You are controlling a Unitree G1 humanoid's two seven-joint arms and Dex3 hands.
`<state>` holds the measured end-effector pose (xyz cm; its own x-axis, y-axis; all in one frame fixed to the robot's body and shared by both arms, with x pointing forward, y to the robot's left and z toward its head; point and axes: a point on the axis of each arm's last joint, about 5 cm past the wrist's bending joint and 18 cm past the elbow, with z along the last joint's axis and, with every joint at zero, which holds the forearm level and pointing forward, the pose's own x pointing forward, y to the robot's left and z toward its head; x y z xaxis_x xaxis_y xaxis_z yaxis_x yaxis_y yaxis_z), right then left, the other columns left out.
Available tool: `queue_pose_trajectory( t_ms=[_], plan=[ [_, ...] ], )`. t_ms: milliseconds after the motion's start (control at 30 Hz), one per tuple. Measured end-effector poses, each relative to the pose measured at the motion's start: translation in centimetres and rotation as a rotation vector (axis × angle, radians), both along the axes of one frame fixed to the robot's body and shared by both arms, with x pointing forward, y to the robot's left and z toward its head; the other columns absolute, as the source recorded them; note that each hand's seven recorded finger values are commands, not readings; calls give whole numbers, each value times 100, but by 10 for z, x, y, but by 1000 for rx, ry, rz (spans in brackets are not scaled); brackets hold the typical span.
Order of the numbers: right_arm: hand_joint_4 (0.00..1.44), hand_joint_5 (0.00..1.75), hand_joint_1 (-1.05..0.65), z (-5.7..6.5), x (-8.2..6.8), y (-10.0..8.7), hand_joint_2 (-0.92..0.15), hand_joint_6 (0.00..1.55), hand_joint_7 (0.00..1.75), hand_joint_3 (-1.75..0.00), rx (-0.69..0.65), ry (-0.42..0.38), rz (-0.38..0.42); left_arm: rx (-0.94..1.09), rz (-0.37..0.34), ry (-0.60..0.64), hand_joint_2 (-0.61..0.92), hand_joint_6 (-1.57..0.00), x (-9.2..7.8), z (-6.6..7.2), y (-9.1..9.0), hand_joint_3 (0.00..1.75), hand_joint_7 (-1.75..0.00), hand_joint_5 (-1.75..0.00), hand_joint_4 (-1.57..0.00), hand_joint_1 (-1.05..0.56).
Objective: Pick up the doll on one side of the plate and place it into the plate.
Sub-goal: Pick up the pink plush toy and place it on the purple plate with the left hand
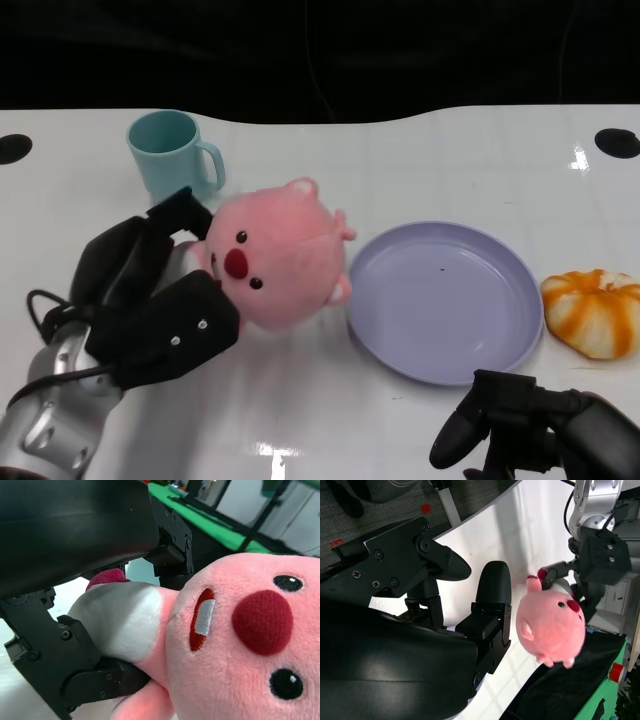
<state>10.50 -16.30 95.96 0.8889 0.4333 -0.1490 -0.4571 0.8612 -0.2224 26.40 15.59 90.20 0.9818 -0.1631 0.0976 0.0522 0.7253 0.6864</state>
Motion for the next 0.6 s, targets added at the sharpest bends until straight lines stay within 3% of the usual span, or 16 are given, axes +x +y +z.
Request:
queue_pose_trajectory(
  t_ms=[233,433,600],
  plan=[
    [62,161,-9,0,1,2,-63,57,127,-96,4,-1,6,-12,-77,11,38,-77,12,19,-30,133,-175,-175,-98,-14],
    [63,160,-8,-1,0,6,-62,58,127,-97,3,0,15,-45,-132,24,39,-80,24,37,-65,132,-170,-175,-99,-20],
    [63,160,-9,-2,0,7,-63,58,126,-96,7,0,11,-11,-168,66,37,-80,29,41,-87,134,-173,-175,-100,-19]
  ],
)
